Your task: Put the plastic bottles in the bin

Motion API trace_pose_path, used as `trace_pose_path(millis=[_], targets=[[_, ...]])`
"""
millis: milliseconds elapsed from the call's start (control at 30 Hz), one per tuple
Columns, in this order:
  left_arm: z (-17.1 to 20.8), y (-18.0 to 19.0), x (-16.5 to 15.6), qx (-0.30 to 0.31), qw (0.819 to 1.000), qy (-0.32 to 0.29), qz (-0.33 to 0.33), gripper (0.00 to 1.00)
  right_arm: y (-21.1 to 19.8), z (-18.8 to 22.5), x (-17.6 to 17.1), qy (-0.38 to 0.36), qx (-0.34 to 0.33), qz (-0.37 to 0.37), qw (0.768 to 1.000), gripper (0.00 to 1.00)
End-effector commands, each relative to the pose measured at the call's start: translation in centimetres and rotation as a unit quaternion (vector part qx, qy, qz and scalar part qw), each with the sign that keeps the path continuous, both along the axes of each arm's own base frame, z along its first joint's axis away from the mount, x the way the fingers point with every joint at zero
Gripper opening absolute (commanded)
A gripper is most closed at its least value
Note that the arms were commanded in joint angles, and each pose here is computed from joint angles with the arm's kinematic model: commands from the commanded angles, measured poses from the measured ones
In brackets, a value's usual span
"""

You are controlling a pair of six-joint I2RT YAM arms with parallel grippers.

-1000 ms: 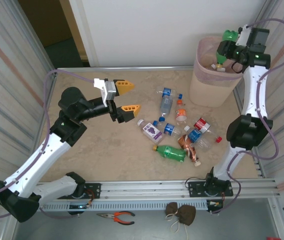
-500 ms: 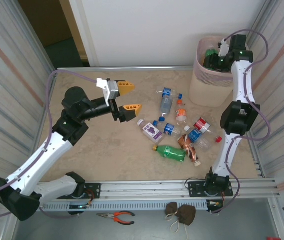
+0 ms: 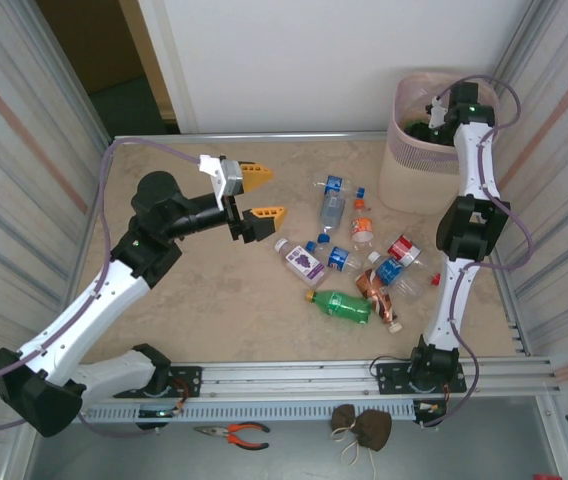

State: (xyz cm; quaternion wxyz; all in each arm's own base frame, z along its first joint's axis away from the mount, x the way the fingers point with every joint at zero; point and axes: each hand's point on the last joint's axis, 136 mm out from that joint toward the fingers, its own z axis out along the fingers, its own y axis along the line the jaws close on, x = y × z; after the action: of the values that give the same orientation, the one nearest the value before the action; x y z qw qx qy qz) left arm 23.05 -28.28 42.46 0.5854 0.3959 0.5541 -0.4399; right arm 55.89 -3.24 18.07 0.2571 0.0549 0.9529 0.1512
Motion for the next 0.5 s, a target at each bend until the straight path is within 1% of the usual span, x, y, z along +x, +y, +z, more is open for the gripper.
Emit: trace_pose_path(millis=[0,133,467], targets=[[0.5,0.4,0.5,-0.01,1.0,-0.004,0.014,0.85,0.2,-0.3,-0.1,0.007,-0.007,0.004,1.0,0.75],[0.5,0.5,0.5,-0.012,1.0,-0.002,0.016,0.85,0.1,2.4,-0.2,-0.022,-0.015,0.0,1.0,0.82],[0.2,0.6,0.7,-0.011,1.0,0.01,0.023,0.85,-0.1,9.8,-1.6,-0.096,-0.038,-0.009,0.995,0.82]])
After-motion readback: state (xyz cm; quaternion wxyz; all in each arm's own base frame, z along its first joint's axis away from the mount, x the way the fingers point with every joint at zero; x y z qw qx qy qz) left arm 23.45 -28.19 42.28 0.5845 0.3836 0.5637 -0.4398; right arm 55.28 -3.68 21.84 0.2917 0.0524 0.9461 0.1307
